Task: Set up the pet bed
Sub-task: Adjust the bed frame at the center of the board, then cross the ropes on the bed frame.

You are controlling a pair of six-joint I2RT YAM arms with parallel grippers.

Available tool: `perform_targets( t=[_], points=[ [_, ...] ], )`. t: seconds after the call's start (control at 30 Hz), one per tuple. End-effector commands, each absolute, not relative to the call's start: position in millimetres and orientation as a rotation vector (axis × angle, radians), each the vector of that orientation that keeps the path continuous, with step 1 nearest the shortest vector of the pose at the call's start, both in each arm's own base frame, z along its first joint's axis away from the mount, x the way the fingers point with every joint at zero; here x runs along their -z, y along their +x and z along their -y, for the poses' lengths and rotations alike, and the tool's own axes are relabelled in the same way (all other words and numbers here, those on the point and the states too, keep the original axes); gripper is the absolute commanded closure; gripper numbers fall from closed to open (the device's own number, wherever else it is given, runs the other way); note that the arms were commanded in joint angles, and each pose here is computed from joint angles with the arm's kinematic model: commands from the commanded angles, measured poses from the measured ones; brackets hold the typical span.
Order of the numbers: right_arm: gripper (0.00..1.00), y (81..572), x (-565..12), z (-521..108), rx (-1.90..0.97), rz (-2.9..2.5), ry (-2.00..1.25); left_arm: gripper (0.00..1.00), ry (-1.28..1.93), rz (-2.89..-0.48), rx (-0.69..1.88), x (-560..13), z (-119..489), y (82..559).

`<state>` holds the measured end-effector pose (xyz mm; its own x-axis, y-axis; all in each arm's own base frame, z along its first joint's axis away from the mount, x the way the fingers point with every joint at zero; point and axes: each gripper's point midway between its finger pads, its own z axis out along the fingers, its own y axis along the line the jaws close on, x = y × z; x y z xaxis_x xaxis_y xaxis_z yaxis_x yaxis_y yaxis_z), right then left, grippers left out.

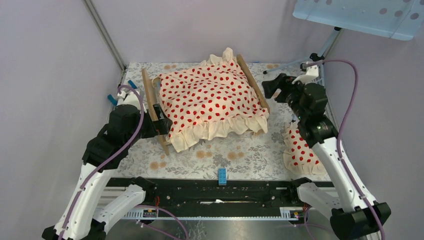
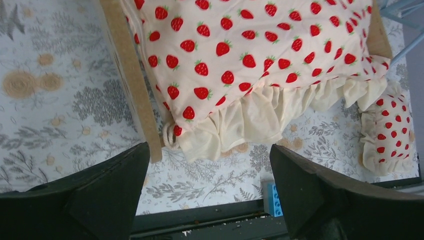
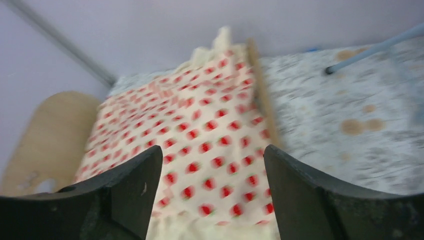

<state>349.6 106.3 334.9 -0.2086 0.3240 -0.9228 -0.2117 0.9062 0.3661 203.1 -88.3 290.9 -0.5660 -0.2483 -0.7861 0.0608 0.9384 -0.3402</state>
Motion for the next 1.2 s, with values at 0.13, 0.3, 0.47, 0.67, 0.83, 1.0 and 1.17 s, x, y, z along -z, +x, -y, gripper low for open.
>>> perform_targets(
  t=[0.13, 0.3, 0.47, 0.67, 0.83, 1.0, 1.17],
  points=[
    [0.15, 235, -280, -293, -0.777, -1.842, -0.260, 0.01, -0.335, -2.056, 0.431, -289, 73, 196],
    [0.15, 163, -223, -392, -0.745, -1.677, -0.762, 0.01, -0.338, -2.140, 0.436, -270, 79, 193],
    [0.15, 130, -182, -433, -0.682, -1.444, -1.057, 0.01, -0.353, -2.103, 0.441, -276, 73, 186],
    [0.20, 147, -165, -448, -0.526, -1.358, -1.116, 0.01, -0.347, -2.119, 0.415, -272, 68, 180],
    [0.13, 154, -142, -447, -0.335, -1.086, -1.256, 0.01, -0.344, -2.119, 0.452, -270, 73, 177],
    [0.05, 168, -141, -450, -0.128, -0.916, -1.301, 0.01, -0.335, -2.104, 0.465, -274, 73, 175],
    [0.04, 183, -152, -455, 0.075, -0.785, -1.282, 0.01, -0.330, -2.101, 0.463, -274, 72, 173]
  ],
)
